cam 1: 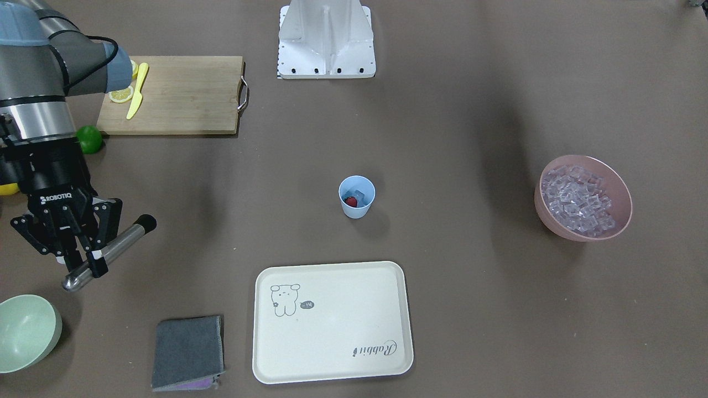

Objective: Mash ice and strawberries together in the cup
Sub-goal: 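Lift the muddler out of the cup and carry it back with the right gripper, then lower the muddler with the right gripper beside the pale green bowl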

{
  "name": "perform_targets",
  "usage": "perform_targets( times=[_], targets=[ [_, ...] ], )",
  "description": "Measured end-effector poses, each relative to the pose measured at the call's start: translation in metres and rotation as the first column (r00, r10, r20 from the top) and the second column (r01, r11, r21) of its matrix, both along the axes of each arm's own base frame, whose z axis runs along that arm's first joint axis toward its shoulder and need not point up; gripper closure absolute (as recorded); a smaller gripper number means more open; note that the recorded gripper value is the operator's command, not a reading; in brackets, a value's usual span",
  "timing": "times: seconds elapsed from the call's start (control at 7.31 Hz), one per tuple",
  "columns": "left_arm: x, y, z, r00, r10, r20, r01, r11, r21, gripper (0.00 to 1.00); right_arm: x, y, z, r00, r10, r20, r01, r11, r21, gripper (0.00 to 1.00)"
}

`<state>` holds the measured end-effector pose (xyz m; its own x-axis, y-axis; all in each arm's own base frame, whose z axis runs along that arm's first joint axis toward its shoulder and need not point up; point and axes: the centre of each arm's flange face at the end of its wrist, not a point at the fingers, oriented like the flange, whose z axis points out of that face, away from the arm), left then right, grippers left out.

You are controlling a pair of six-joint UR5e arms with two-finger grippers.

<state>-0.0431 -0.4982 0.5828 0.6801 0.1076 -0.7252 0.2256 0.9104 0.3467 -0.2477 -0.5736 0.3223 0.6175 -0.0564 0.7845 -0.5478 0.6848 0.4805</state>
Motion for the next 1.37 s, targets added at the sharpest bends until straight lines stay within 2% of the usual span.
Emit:
perform_targets(
  times=[0.14,0.27,0.41,0.55,0.82,0.96,1.1,1.37],
  targets=[
    [0.0,-0.001,-0.001,1.0,0.015,0.023,-0.015,1.0,0.027,0.02,0.015,0.005,0.022,0.996,-0.094,0.008,0.094,0.991,-0.099,1.0],
    [0.0,-0.003,-0.005,0.999,0.017,0.042,-0.019,0.999,0.048,0.02,0.028,0.009,0.039,0.98,-0.199,0.029,0.2,0.96,-0.198,1.0],
    [0.0,-0.004,-0.011,0.998,0.018,0.053,-0.022,0.997,0.068,0.02,0.033,0.012,0.055,0.957,-0.289,0.024,0.284,0.918,-0.277,1.0],
    [0.001,-0.004,-0.017,0.998,0.022,0.058,-0.027,0.996,0.085,0.02,0.031,0.013,0.072,0.935,-0.354,-0.001,0.333,0.879,-0.341,1.0],
    [0.014,-0.009,-0.026,0.997,0.042,0.067,-0.049,0.993,0.11,0.02,0.001,0.015,0.11,0.895,-0.443,-0.045,0.382,0.816,-0.434,1.0],
    [0.023,-0.014,-0.03,0.996,0.049,0.08,-0.059,0.991,0.121,0.02,-0.019,0.015,0.132,0.878,-0.474,-0.069,0.391,0.793,-0.466,1.0],
    [0.031,-0.019,-0.035,0.994,0.055,0.091,-0.067,0.989,0.133,0.02,-0.032,0.016,0.152,0.867,-0.491,-0.085,0.391,0.776,-0.495,1.0],
    [0.041,-0.026,-0.043,0.993,0.064,0.096,-0.078,0.986,0.149,0.02,-0.041,0.015,0.176,0.859,-0.503,-0.097,0.384,0.759,-0.526,1.0]
  ],
)
